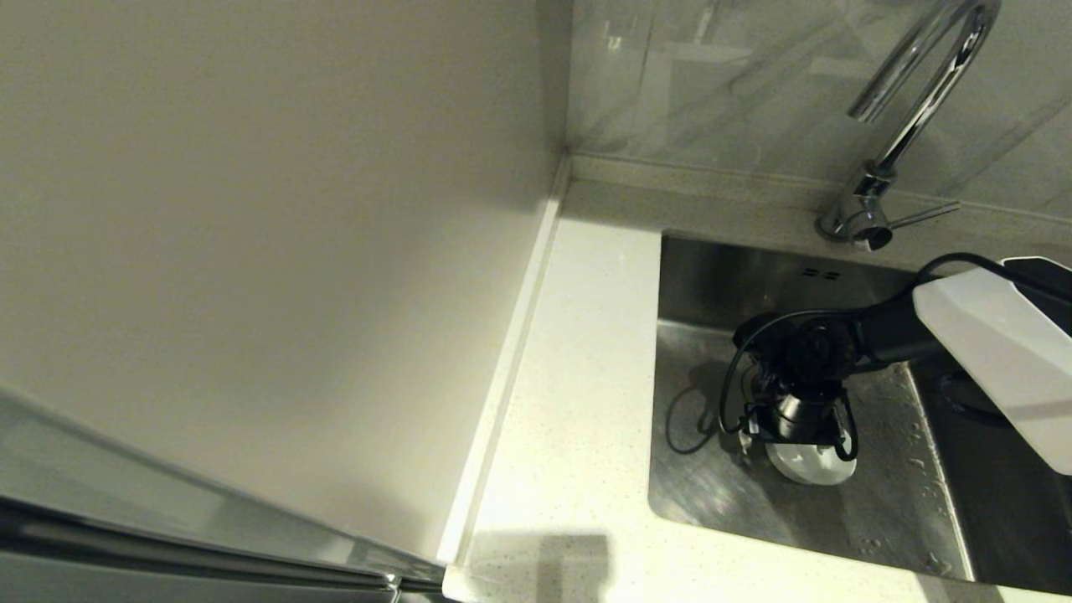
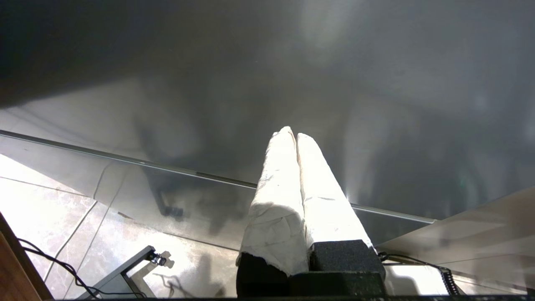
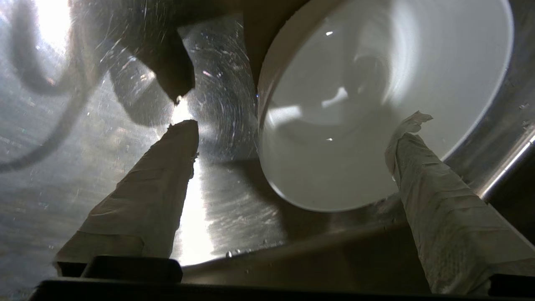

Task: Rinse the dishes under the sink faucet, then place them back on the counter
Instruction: Put a bowl back to the table from the sink

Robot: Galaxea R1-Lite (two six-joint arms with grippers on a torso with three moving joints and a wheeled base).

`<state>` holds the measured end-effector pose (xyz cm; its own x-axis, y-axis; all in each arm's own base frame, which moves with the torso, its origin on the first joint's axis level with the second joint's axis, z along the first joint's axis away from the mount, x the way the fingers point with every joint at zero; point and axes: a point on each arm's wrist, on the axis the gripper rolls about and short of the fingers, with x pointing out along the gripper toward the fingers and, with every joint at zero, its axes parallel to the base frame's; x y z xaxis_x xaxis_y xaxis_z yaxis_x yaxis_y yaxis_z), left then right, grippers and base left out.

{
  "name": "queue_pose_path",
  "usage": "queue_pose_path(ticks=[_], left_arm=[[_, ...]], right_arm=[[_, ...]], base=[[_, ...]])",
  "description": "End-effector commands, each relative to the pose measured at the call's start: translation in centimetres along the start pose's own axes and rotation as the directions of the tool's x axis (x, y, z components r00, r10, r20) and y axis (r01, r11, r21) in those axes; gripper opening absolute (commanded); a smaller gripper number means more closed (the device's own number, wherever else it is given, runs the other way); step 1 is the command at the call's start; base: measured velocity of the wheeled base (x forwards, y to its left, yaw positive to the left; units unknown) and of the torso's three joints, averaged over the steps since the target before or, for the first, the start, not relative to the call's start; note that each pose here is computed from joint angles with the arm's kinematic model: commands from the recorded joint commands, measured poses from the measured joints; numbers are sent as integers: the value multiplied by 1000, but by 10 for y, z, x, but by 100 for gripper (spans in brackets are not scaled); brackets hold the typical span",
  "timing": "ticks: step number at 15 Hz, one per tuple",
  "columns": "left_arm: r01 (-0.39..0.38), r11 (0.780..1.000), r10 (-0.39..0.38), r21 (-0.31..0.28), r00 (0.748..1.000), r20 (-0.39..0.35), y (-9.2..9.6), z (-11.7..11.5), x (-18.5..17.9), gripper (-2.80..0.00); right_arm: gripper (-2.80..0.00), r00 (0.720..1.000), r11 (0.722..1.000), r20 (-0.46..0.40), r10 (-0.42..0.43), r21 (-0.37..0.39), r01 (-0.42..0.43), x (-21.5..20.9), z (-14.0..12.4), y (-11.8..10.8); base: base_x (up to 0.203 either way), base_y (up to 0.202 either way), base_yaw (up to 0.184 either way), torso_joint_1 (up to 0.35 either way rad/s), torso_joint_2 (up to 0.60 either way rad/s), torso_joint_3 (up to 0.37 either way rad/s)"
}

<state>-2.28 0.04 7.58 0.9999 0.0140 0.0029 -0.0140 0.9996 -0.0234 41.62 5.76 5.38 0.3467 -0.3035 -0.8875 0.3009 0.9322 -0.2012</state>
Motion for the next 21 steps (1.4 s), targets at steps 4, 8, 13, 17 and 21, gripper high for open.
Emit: queue_pose_path(ticks=[4,8,13,17,21], left_arm=[[-1,1000,1,-1,1000,3,0,0,0,-280],[-1,1000,1,-1,1000,3,0,0,0,-280],[-1,1000,1,-1,1000,5,0,0,0,-280],[-1,1000,1,-1,1000,3,0,0,0,-280],[-1,1000,1,-1,1000,4,0,0,0,-280]], right_arm=[[0,1000,1000,-10,-6,-1,6,16,3,7],[-280,1000,1000,-6,-7,1,7,19,6,7],[-280,1000,1000,-1,-8,18,8,15,9,0],[-280,1000,1000,-19,-14,23,14,15,4,-2],[-280,999,997,37,-2,72,-1,-11,13,-15]], base=[[0,0,0,0,0,0],[0,0,0,0,0,0],[0,0,0,0,0,0],[0,0,0,0,0,0],[0,0,0,0,0,0]])
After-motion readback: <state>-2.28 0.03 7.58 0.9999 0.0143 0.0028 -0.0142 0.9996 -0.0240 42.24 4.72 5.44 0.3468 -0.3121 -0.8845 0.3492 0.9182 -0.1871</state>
